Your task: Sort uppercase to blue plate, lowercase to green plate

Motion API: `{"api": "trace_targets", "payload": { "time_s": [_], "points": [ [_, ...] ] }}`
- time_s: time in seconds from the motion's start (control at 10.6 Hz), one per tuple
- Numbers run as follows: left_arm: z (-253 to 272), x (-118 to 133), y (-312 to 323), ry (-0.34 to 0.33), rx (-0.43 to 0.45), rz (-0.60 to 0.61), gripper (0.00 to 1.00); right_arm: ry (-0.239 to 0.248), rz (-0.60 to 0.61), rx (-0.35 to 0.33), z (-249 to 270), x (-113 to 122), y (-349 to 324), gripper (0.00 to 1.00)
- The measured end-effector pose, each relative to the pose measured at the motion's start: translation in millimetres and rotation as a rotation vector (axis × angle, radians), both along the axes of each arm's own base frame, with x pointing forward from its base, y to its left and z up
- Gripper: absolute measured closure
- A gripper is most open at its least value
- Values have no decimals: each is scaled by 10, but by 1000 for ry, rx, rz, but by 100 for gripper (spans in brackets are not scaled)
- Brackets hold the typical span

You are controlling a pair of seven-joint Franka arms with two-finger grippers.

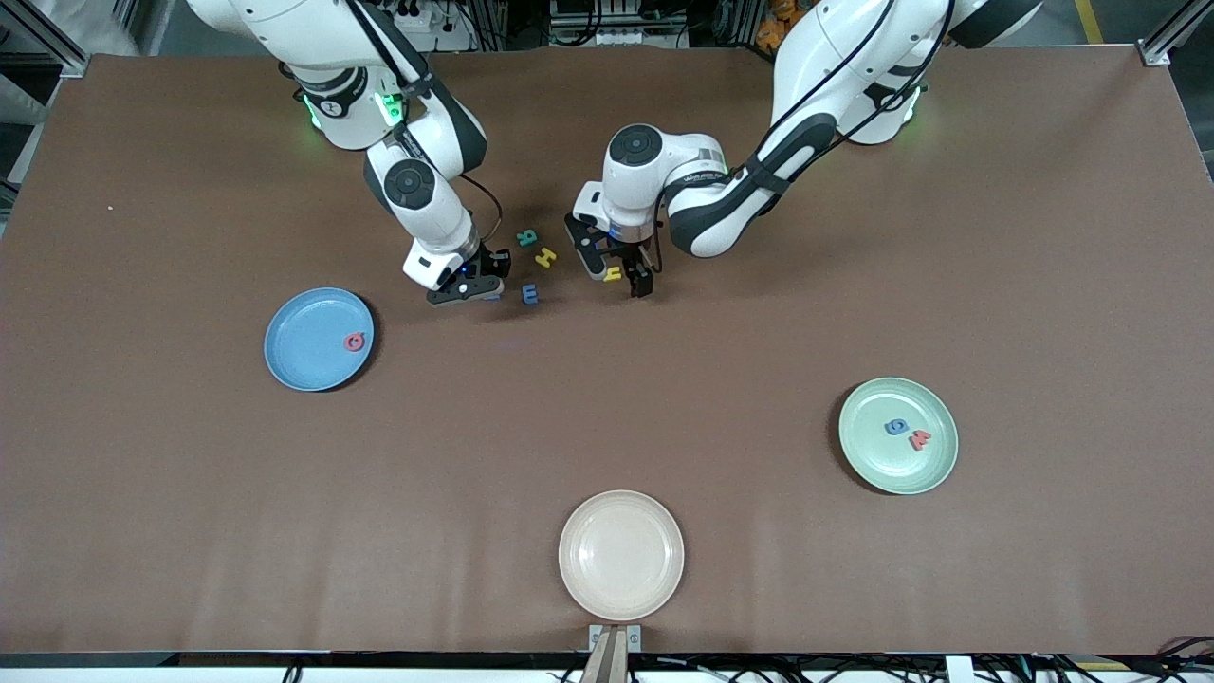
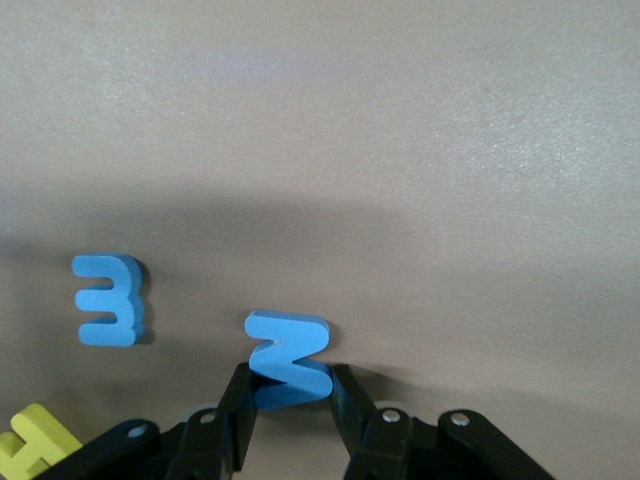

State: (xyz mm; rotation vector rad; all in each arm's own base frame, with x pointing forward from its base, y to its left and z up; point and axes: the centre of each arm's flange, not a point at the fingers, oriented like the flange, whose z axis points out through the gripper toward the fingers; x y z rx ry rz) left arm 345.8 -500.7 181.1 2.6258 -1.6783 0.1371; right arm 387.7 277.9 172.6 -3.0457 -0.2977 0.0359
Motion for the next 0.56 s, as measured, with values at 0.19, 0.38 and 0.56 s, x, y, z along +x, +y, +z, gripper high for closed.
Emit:
{"api": "trace_targets", "payload": {
  "time_s": [0.19,0.38,0.56],
  "points": [
    [-18,-1,-13,4,-20,0,0,0,-2,0,0,0,0,63],
    [-41,-8,-20,6,-30,-3,0,0,-5,0,0,1,-1,63],
    [-74,-18,-18,8,-28,-9,0,0,-7,0,0,3,-3,63]
  ]
}}
